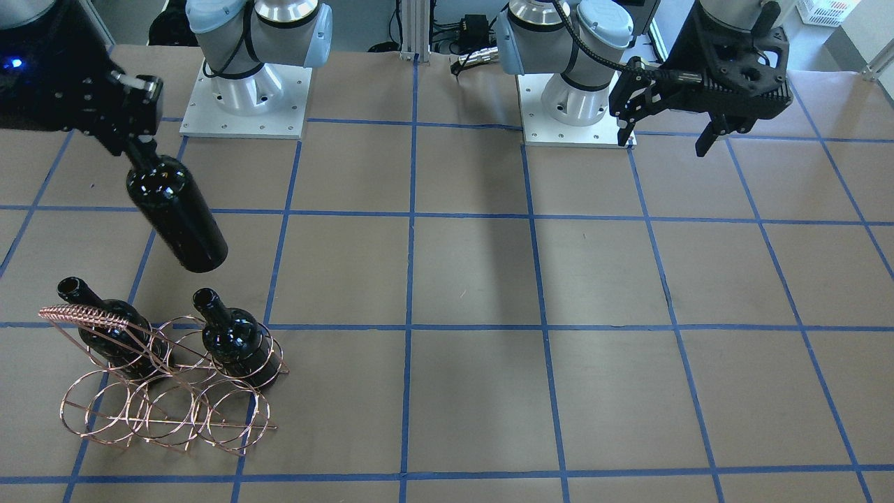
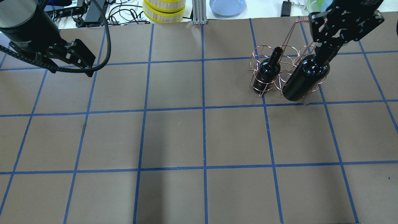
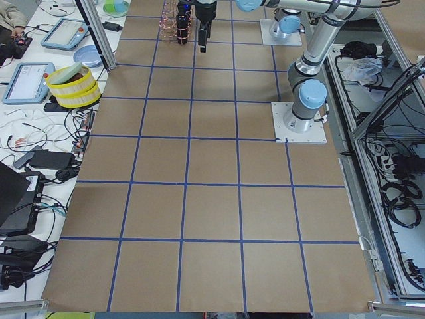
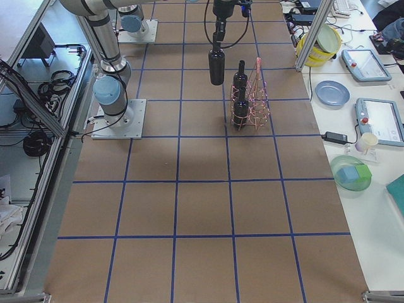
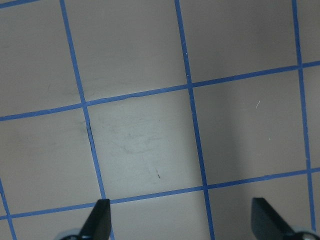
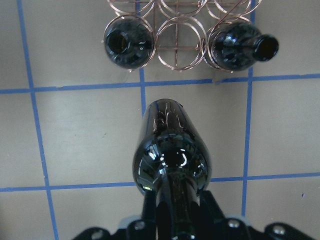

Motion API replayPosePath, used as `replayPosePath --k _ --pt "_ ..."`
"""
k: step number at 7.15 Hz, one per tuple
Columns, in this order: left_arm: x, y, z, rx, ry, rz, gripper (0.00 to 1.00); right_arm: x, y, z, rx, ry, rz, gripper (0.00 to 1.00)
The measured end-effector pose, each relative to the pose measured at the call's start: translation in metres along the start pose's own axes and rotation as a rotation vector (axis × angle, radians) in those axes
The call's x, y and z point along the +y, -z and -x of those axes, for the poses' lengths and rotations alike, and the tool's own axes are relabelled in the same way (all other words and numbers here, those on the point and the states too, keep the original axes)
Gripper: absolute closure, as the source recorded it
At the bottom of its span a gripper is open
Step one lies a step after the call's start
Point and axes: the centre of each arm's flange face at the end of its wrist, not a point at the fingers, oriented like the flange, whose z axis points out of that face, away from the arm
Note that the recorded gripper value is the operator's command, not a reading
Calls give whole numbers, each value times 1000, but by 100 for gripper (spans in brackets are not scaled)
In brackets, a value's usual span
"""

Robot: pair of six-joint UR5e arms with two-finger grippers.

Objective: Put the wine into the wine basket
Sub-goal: 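Lift the bottle with the right gripper and carry it over the basket, then lower the bottle into the middle basket slot and open the right gripper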

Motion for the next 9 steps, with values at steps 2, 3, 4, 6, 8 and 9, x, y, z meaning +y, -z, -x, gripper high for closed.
replayPosePath --k 2,3,4,6,8,9 --pt "0 -1 0 0 0 1 0 -57 -16 -17 25 -14 -31 100" --pt "1 -1 -1 1 -1 2 0 -75 -25 -18 17 -19 -36 100" --pt "1 -2 -1 1 -2 4 0 -85 -29 -17 2 -25 -46 100" --pt "1 -2 -2 2 -3 4 0 -97 -36 -17 -7 -29 -63 100" --pt "2 -2 -2 2 -3 4 0 -98 -42 -16 -4 -26 -47 100" --pt "2 -2 -2 2 -3 4 0 -96 -44 -14 -6 -23 -35 100"
